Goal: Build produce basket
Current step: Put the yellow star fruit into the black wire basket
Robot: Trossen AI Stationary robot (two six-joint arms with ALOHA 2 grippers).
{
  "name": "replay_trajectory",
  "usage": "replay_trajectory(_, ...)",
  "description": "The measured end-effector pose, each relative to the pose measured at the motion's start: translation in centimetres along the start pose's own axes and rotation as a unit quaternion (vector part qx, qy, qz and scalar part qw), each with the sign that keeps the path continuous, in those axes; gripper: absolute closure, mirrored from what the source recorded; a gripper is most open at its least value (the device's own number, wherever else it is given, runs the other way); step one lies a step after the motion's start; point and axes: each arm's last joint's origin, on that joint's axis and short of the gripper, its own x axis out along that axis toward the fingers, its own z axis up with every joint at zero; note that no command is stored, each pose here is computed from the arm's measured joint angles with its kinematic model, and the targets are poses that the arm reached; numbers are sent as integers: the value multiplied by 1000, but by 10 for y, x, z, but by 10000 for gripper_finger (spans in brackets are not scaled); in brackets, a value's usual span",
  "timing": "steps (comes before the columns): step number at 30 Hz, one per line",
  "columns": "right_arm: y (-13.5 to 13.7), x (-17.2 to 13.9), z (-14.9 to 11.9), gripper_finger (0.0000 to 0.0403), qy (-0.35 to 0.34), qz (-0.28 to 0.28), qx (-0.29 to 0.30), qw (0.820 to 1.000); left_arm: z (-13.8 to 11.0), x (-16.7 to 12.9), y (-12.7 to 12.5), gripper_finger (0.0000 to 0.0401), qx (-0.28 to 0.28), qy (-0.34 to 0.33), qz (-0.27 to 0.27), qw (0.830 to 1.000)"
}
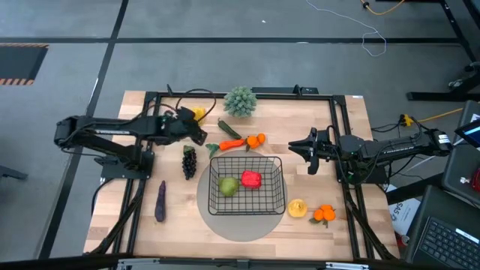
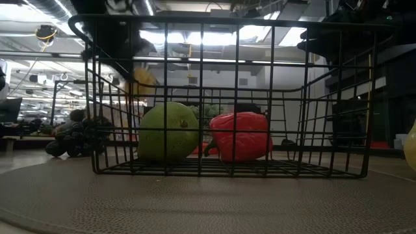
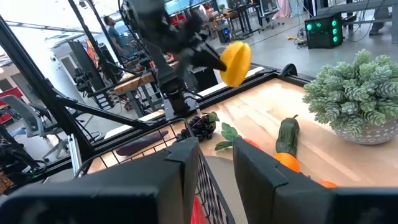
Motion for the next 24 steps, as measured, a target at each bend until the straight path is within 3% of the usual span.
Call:
replay_trajectory(6, 0, 0, 0, 306, 0, 0, -1, 1000, 15, -26, -23, 400, 54, -102, -120, 986)
replay_trajectory(13, 0, 0, 0, 306, 0, 0, -1, 1000, 18, -49, -45, 400, 93, -156, -244, 953)
replay_trajectory(16, 0, 0, 0, 306, 0, 0, 0, 1000, 14, -56, -55, 400, 116, -165, -292, 935)
replay_trajectory(20, 0, 0, 0, 306, 0, 0, 0, 1000, 12, -72, -65, 400, 154, -189, -368, 897)
replay_trajectory(24, 0, 0, 0, 306, 0, 0, 0, 1000, 5, -83, -71, 400, 188, -197, -412, 869)
